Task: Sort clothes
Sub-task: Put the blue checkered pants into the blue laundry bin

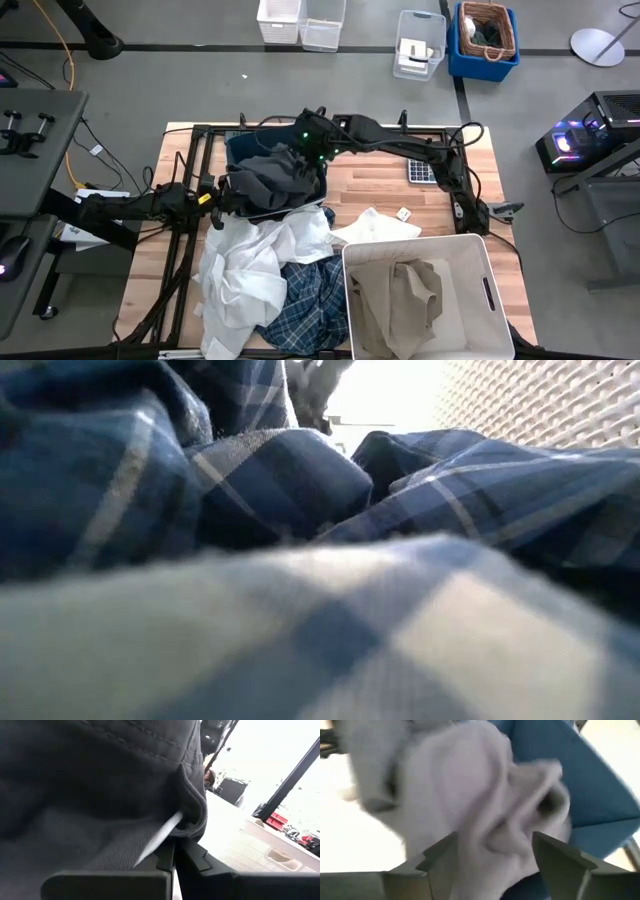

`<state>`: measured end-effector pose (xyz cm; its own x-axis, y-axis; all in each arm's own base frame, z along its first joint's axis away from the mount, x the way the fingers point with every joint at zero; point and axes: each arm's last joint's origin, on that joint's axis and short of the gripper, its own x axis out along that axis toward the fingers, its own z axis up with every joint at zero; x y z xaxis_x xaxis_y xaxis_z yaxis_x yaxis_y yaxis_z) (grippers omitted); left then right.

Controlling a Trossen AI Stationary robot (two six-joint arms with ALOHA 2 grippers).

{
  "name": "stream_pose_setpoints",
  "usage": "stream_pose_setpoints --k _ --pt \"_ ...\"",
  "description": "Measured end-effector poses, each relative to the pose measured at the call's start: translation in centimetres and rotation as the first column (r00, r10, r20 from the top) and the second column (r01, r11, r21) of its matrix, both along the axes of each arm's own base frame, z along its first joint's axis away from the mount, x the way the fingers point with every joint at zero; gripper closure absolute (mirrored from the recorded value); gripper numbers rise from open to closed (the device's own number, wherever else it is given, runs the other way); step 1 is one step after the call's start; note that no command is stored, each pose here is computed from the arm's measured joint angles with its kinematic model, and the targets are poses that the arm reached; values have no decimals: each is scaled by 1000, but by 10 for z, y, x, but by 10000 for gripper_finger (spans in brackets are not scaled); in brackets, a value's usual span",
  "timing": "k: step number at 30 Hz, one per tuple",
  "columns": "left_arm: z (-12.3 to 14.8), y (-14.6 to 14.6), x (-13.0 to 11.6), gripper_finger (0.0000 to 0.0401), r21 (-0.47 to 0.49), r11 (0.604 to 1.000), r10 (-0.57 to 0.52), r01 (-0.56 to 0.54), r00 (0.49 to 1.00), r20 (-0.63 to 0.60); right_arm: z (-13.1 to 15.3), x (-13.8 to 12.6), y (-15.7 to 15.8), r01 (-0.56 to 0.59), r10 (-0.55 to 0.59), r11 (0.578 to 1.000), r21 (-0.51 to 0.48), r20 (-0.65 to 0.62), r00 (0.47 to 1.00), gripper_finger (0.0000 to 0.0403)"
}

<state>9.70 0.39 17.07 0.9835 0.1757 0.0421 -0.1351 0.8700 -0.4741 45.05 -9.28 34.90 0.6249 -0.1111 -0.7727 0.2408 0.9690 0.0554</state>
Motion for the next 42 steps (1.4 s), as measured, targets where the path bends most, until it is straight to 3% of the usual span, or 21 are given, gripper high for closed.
stream_pose_setpoints --k 3,8,13,18,26,33,39,42 --pt "0 0 0 400 0 1000 0 0 1000 1 19 -18 6 -64 64 998 16 7 998 146" --pt "0 0 0 400 0 1000 0 0 1000 2 36 -49 35 -211 223 958 196 -42 974 144" --pt "0 0 0 400 0 1000 0 0 1000 0 25 -47 88 -390 437 857 336 -75 896 144" --pt "0 0 0 400 0 1000 0 0 1000 0 1 -33 146 -500 577 771 394 -100 811 144" --pt "0 0 0 400 0 1000 0 0 1000 0 -39 -8 216 -585 623 775 240 -128 772 144" --pt "0 0 0 400 0 1000 0 0 1000 0 -56 -3 249 -608 618 786 108 -156 771 144" --pt "0 0 0 400 0 1000 0 0 1000 0 -54 -2 269 -635 635 772 28 -99 766 144" --pt "0 0 0 400 0 1000 0 0 1000 0 -54 -6 279 -677 675 736 22 -96 731 144"
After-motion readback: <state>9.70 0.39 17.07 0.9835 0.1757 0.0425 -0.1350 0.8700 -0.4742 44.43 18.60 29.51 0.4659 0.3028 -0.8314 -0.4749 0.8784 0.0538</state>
